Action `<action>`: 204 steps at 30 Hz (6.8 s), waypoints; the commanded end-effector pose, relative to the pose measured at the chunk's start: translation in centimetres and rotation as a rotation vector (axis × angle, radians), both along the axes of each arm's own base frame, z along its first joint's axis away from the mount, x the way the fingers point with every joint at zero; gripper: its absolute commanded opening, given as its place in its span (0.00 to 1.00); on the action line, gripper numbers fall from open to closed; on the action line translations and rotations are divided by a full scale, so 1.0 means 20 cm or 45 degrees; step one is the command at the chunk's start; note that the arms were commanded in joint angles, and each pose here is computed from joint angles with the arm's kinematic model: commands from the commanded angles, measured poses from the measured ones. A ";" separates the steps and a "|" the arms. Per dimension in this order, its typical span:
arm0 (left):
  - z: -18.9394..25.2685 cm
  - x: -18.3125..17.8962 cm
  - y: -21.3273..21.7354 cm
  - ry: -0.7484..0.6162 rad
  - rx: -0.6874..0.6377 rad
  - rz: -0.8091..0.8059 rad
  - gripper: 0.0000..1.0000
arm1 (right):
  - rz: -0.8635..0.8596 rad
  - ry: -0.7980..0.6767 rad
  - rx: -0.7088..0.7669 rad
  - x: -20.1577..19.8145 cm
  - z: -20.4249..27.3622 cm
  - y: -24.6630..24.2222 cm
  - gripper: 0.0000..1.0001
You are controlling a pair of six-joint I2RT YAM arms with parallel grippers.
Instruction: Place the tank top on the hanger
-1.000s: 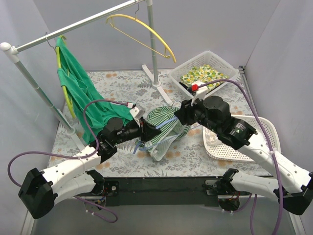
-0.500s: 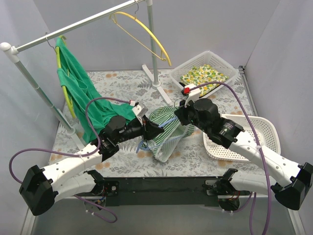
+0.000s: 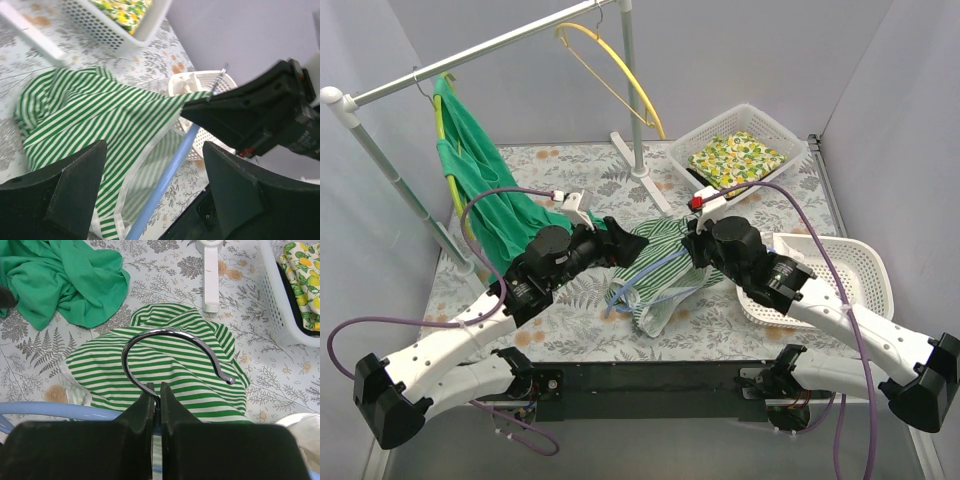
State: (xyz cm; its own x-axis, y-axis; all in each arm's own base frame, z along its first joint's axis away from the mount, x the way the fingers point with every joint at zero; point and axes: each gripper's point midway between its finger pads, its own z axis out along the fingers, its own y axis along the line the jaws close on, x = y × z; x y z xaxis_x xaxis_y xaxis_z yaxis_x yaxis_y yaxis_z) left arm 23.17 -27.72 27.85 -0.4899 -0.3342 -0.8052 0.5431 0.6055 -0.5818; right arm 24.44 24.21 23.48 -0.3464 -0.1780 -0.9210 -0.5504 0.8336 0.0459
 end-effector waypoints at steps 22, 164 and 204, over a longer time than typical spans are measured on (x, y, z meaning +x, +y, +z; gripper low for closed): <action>-0.79 -0.45 0.03 0.782 0.314 -0.313 0.38 | 0.176 -0.230 0.095 -0.10 0.15 -0.01 0.01; 0.76 -0.35 -0.01 -0.246 -0.193 -0.358 0.63 | 0.025 -0.389 0.425 -0.03 0.73 0.01 0.01; 0.60 -0.52 0.40 -0.128 0.353 -0.269 0.52 | 0.474 -0.426 0.483 -0.17 1.06 0.31 0.01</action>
